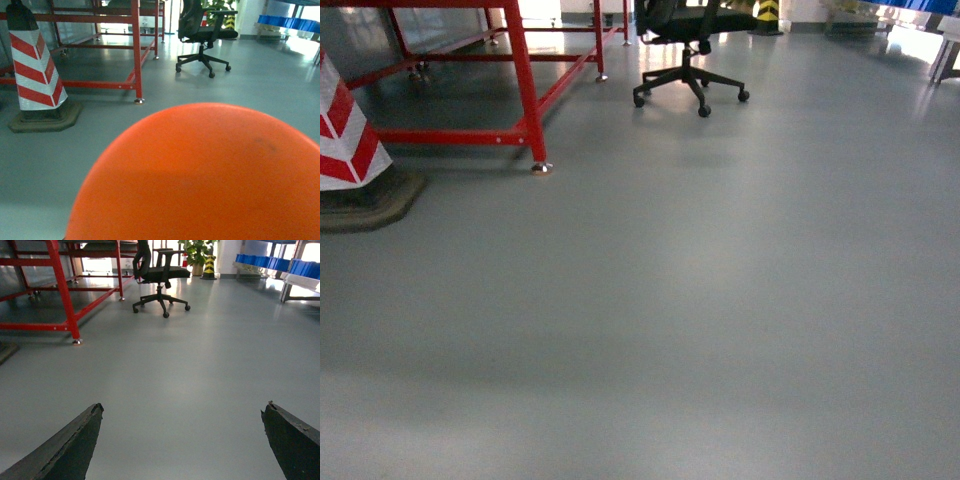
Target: Pick capacitor and pack into box
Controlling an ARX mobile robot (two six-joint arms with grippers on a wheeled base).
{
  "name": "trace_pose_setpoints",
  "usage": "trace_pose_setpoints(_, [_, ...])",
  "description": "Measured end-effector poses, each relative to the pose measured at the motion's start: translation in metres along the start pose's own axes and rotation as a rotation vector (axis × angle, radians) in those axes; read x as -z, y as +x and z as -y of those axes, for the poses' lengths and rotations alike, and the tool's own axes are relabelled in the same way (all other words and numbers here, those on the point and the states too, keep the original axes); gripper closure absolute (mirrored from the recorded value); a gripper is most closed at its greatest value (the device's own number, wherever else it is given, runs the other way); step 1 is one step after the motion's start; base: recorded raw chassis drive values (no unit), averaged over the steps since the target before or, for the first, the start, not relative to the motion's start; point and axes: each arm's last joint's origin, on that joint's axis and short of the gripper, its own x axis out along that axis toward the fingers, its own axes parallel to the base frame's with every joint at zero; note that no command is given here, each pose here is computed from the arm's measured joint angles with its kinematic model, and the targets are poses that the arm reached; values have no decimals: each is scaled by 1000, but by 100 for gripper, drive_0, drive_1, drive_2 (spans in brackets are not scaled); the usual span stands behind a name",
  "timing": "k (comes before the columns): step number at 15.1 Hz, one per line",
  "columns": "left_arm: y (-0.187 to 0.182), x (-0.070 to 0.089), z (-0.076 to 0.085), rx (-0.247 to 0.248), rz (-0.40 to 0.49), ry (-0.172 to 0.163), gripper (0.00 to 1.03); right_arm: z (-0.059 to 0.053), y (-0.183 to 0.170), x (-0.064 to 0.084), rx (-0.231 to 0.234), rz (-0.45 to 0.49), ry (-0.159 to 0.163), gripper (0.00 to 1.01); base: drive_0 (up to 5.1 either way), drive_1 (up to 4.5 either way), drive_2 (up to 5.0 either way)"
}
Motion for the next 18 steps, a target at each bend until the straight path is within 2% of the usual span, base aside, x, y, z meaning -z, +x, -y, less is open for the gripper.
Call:
trace_pose_setpoints(12, [0,0,0,1,1,0,60,0,0,0,0,-2,0,3,-474,371,104])
trace_pose_setpoints(18, [0,0,0,2,2,0,60,0,0,0,0,-5,0,3,-493,249,249])
